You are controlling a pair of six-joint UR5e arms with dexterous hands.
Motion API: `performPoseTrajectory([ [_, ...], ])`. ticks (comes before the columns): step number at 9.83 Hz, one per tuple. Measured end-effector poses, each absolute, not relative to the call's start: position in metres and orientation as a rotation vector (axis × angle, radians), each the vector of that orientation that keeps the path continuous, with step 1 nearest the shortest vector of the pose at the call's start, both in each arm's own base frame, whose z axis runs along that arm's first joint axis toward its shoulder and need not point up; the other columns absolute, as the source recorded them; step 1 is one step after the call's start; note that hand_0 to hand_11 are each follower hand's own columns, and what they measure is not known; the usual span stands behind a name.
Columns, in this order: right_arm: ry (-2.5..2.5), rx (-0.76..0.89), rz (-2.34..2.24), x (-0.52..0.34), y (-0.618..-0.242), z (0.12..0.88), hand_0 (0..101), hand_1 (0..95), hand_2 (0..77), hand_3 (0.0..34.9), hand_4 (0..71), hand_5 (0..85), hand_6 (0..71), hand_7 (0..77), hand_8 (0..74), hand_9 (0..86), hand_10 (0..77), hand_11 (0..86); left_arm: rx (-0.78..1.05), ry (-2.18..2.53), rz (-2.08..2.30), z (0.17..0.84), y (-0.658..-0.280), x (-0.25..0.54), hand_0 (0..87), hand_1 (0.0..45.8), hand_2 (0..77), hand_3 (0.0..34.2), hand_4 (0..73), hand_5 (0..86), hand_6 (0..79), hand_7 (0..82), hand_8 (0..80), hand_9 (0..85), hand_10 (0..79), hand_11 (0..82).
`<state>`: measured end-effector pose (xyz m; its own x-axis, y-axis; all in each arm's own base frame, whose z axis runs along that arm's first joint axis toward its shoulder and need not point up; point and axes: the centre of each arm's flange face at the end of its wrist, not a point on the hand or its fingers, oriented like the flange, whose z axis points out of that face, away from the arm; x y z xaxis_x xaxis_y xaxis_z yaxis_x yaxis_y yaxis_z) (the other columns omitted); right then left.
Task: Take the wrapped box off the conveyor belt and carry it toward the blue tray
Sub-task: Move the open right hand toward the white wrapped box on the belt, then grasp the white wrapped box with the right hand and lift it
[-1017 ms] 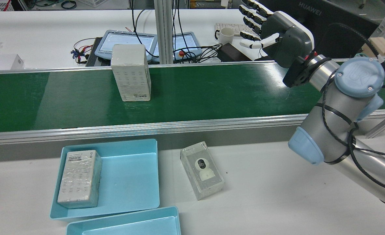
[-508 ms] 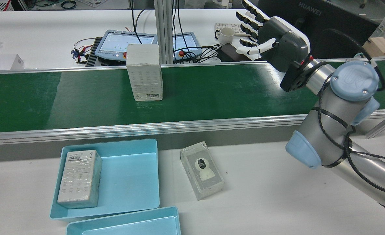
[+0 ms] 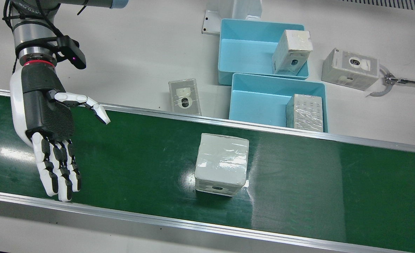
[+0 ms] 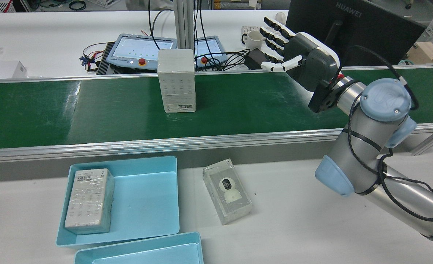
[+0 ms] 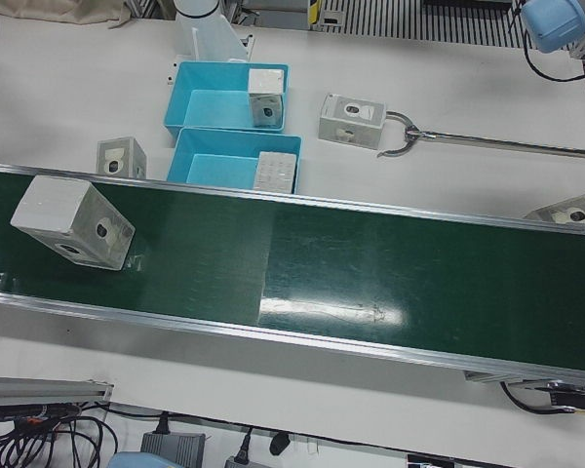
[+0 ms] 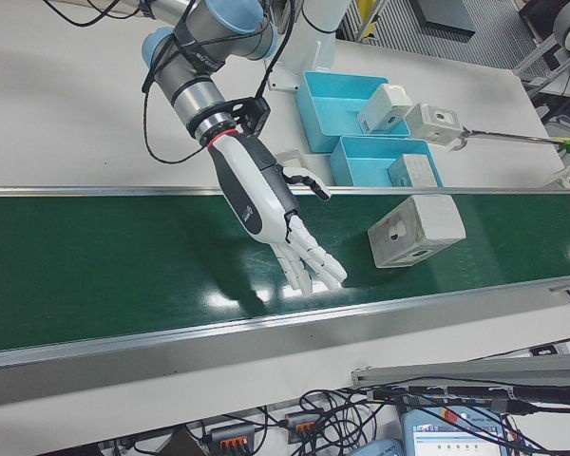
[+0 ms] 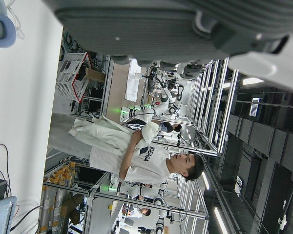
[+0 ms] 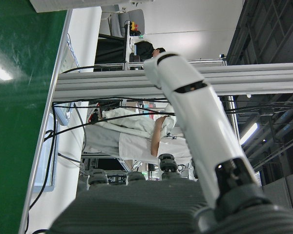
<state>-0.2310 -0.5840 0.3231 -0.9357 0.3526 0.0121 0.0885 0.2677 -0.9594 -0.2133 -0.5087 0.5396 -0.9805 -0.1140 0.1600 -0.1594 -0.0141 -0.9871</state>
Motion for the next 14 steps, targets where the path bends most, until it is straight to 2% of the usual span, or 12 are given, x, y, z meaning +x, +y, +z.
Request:
performPoseTrajectory([
  [1,-2.304,-0.420,1.727,-0.238,-0.583,0.324,59,31.6,30.0,16.7,0.0,8.2,0.0,0.0,0.0,1.1,0.0,3.8,0.303,-2.183,2.194,0.540,-0.509,-0.213,0.0,0.0,1.1,0.0,0.5,0.5,0.5,0.5,0.5,0.0,0.0,0.0],
  [2,-2.294,-0.434,1.723,-0.248,-0.580,0.324,59,31.6,30.0,16.7,0.0,8.2,0.0,0.0,0.0,1.1,0.5,3.8,0.303,-2.183,2.194,0.540,-0.509,-0.213,0.0,0.0,1.1,0.0,0.5,0.5,0.5,0.5,0.5,0.0,0.0,0.0],
  [3,-2.283,-0.444,1.719,-0.256,-0.578,0.325,56,24.5,24.5,16.0,2.2,10.4,0.0,0.5,0.0,1.1,0.5,3.8,0.303,-2.183,2.194,0.540,-0.509,-0.213,0.0,0.0,1.1,0.0,0.5,0.5,0.5,0.5,0.5,0.0,0.0,0.0],
  [5,-2.263,-0.454,1.718,-0.269,-0.576,0.328,53,23.5,21.8,15.3,2.2,10.4,0.0,0.0,0.0,1.1,0.5,2.7,0.303,-2.183,2.194,0.540,-0.509,-0.213,0.0,0.0,1.1,0.0,0.5,0.5,0.5,0.5,0.5,0.0,0.5,0.0],
  [7,-2.257,-0.459,1.716,-0.277,-0.579,0.326,53,23.5,21.8,13.1,3.3,11.5,0.0,0.0,0.0,1.1,0.5,2.7,0.303,-2.183,2.194,0.540,-0.509,-0.213,0.0,0.0,1.1,0.0,0.5,0.5,0.5,0.5,0.0,0.5,0.5,0.0],
  [11,-2.254,-0.466,1.714,-0.290,-0.589,0.320,50,18.5,18.0,13.1,3.3,12.0,0.0,0.0,0.0,1.1,0.5,2.2,0.303,-2.183,2.194,0.540,-0.509,-0.213,0.0,0.0,0.5,0.0,0.5,0.5,0.0,0.5,0.5,0.0,0.5,0.0],
  [12,-2.252,-0.469,1.713,-0.293,-0.589,0.319,48,13.6,14.2,13.1,3.3,12.0,0.0,0.0,0.0,1.1,0.5,2.2,0.303,-2.183,2.194,0.540,-0.509,-0.213,0.0,0.0,0.5,0.0,0.5,0.5,0.0,0.5,0.5,0.0,0.5,0.0],
  [13,-2.250,-0.472,1.711,-0.296,-0.590,0.318,50,20.2,25.6,11.8,4.4,13.1,0.0,0.5,0.0,1.1,0.5,1.6,0.303,-2.183,2.194,0.540,-0.509,-0.213,0.0,0.0,0.5,0.0,0.5,0.5,0.5,0.5,0.5,0.5,0.5,0.0],
  [14,-2.250,-0.475,1.708,-0.300,-0.591,0.318,50,20.2,25.6,11.8,5.4,14.2,0.0,0.0,0.0,1.1,0.5,1.6,0.303,-2.183,2.194,0.540,-0.509,-0.213,0.0,0.0,1.1,0.0,0.5,0.5,0.5,0.5,0.5,0.0,0.5,0.0],
])
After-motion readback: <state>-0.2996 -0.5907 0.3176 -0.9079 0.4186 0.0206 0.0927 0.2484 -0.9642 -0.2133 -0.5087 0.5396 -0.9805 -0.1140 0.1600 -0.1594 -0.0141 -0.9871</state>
